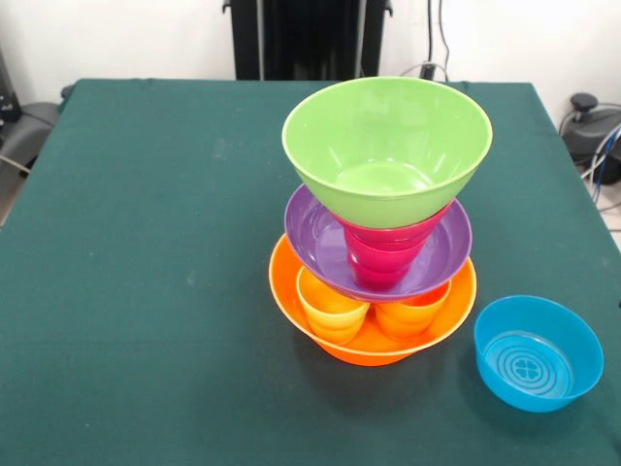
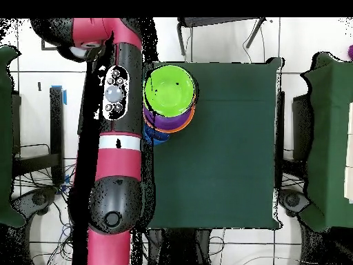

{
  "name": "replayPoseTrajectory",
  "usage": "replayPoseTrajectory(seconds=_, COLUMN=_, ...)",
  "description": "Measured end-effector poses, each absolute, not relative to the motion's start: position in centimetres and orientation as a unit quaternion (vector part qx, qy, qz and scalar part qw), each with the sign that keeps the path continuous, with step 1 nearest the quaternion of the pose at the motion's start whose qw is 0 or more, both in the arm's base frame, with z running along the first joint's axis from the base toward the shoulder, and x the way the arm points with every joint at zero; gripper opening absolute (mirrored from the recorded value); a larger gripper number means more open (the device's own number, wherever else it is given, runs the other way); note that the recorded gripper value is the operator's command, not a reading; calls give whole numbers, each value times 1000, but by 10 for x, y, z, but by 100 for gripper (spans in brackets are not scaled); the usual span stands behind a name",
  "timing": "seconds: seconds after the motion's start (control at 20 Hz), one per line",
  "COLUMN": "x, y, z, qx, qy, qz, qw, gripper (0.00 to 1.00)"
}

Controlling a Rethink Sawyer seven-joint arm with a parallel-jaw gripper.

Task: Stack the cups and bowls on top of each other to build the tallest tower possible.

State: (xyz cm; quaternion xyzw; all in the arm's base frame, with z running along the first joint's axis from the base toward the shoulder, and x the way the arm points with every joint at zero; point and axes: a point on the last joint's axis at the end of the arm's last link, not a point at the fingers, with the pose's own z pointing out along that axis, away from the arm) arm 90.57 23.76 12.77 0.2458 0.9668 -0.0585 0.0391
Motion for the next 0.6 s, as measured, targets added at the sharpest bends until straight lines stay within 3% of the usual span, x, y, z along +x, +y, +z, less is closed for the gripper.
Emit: replayPoseTrajectory(seconds=0.6, x=907, y=256, z=96, qx=254, qy=966, qz=-43, qw=29, gripper=100)
